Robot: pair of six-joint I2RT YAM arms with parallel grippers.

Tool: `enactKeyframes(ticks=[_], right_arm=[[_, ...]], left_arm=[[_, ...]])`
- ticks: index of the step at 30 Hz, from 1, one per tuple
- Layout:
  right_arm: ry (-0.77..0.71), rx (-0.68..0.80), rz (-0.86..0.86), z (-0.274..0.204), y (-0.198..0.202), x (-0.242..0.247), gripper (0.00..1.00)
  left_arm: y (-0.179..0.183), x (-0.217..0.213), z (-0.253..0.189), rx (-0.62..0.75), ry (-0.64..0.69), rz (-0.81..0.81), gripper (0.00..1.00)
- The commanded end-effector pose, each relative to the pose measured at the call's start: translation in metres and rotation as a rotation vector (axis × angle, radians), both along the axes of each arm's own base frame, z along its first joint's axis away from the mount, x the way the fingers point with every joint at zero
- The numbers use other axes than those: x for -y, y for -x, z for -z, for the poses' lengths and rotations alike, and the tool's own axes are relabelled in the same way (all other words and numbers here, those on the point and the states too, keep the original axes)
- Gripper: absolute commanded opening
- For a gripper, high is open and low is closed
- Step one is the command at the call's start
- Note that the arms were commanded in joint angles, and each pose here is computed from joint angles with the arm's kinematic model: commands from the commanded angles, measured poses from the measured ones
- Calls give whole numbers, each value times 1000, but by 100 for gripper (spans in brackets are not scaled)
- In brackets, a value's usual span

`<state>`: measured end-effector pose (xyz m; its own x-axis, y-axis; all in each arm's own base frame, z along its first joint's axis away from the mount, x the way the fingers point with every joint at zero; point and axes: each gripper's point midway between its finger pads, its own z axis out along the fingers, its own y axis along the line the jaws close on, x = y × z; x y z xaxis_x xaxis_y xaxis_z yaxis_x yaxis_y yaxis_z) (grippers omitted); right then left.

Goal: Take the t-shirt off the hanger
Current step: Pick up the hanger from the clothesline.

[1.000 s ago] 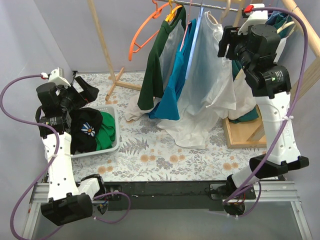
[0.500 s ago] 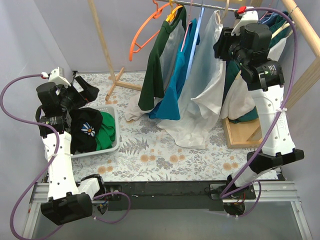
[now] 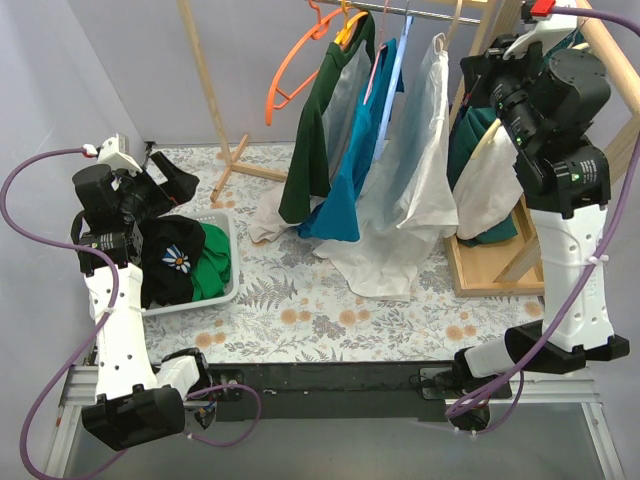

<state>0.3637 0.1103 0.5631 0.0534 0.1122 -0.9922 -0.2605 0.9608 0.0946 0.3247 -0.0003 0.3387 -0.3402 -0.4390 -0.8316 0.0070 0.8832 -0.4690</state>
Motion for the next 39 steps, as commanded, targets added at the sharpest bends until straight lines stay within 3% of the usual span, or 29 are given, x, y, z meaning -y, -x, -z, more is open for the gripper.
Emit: enactKeyframes(ticks=[1,7,9,10,13,16,25,32,35,36,39], right_arm=[[-16,148,-14,-43,16,4,1],[-15,87,-37,-25,11,-3,2],[-16,29,-33,-11,7,-4,27],[-23,24,-30,-14,9,-3,48],[-27,-71,-22,6,2,-4,67],[-24,-130,-27,24,-4,-8,67],[-26,-225,-28,51,-16,-14,47],[-14,-272,-36,64,-25,-18,46],[-19,-270,-38,64,-25,-19,16],[-21,-263,-35,61,-25,-19,2],[-34,-218,-28,49,-21,-16,1]], left_arm=[[4,7,-19,63,-10,30,96],[6,8,-17,59,-5,36,96],[6,8,-16,57,-8,37,96],[6,8,-16,58,-8,32,96],[6,8,-15,56,-9,32,96],[6,7,-15,53,-9,31,96],[5,7,-10,43,-14,26,96],[4,7,-8,39,-19,25,96],[4,6,-8,37,-20,22,96],[4,6,-7,34,-20,22,96],[4,7,-6,34,-19,24,96]])
